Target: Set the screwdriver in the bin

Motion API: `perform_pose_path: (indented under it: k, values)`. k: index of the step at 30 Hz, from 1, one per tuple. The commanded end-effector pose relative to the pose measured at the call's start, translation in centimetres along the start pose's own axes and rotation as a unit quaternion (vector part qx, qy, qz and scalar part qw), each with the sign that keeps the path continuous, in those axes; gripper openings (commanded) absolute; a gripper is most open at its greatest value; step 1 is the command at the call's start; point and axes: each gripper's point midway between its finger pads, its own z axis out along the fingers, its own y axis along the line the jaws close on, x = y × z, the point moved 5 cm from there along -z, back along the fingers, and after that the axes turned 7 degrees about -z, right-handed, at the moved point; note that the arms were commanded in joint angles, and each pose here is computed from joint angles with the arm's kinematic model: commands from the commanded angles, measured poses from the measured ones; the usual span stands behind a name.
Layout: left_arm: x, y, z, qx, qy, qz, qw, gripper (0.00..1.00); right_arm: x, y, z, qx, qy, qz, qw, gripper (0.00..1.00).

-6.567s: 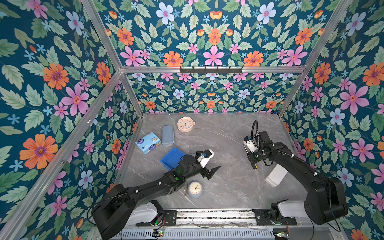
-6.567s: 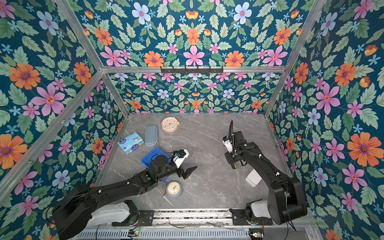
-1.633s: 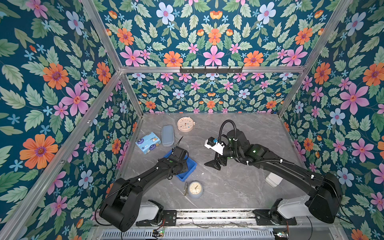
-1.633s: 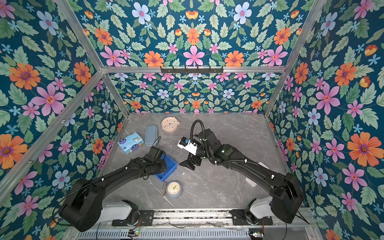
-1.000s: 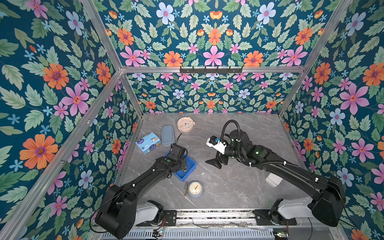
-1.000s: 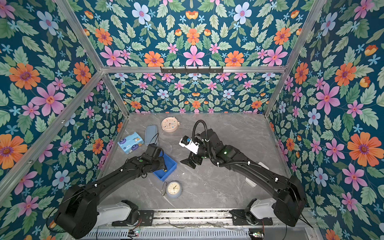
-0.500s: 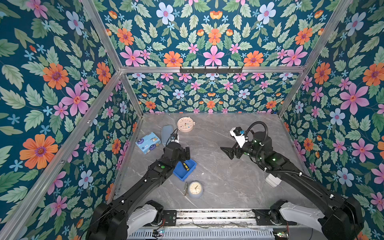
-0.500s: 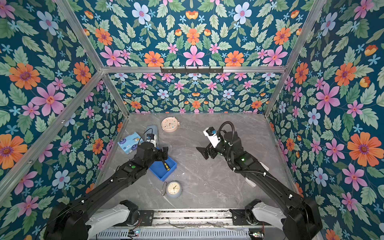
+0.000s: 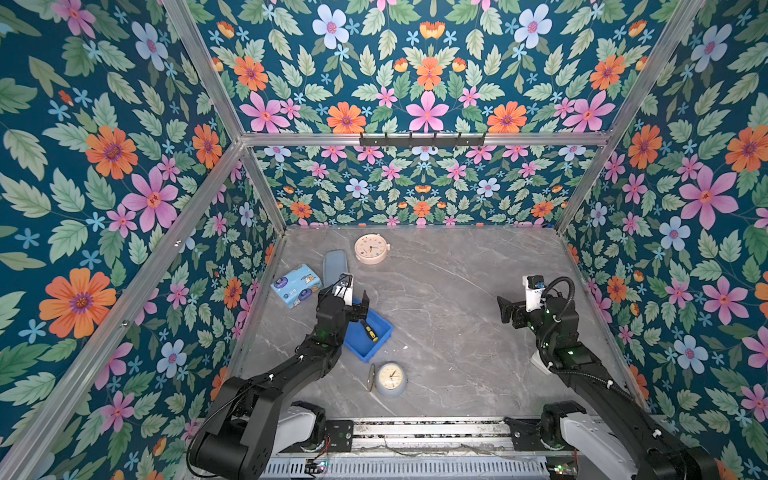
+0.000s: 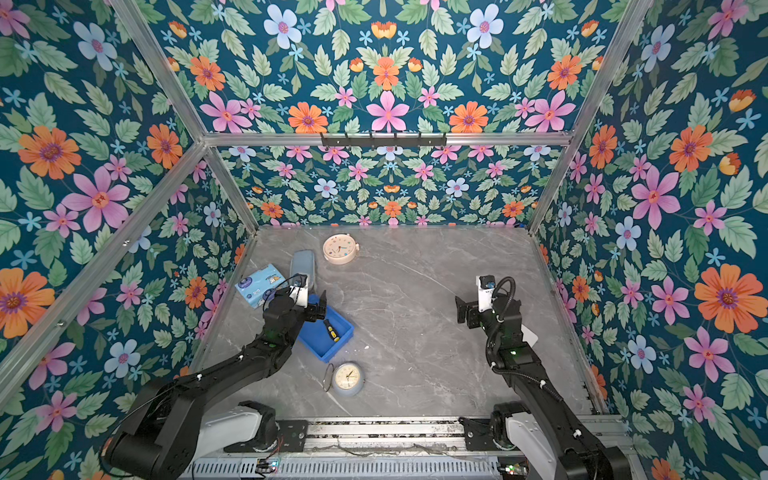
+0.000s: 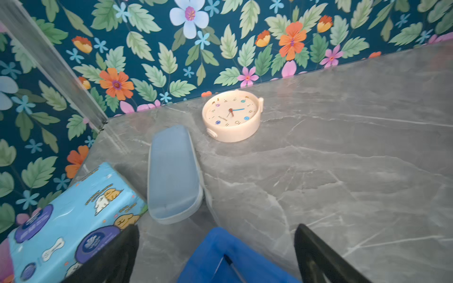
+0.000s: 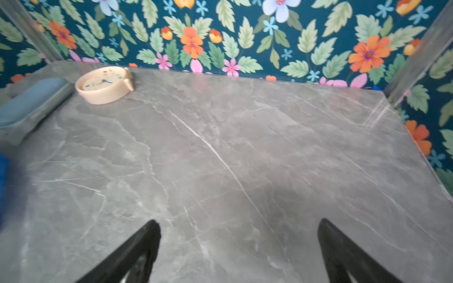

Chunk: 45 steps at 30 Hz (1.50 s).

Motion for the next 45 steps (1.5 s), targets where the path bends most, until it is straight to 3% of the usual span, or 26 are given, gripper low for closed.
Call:
perform_pose_path:
  k: [1,14,20,24,45]
  values:
    - [-1.5,1.5,-0.3,-0.023,-0.062,0.001,0.998,1.0,0.3,-1.8,0.0,0.045,-0.029,0.019,0.998,0.99]
    - [1.3,7.0,1.2,-0.103,-0.101,-0.077,0.987,0.99,3.0,-4.0,3.0,0.071,-0.04,0.061,0.995,0.99]
    - [3.0,8.0,2.6,-0.108,-0.076,-0.104,0.986,1.0,4.4,-4.4,5.5,0.067,-0.031,0.056,0.996,0.99]
    - [3.2,8.2,3.8,-0.104,-0.047,-0.106,0.988,1.0,4.7,-4.5,6.7,0.054,-0.002,0.059,0.997,0.99]
    - [3.1,8.3,3.8,-0.105,-0.055,-0.103,0.988,1.0,4.7,-5.0,6.6,0.059,-0.004,0.069,0.996,0.99]
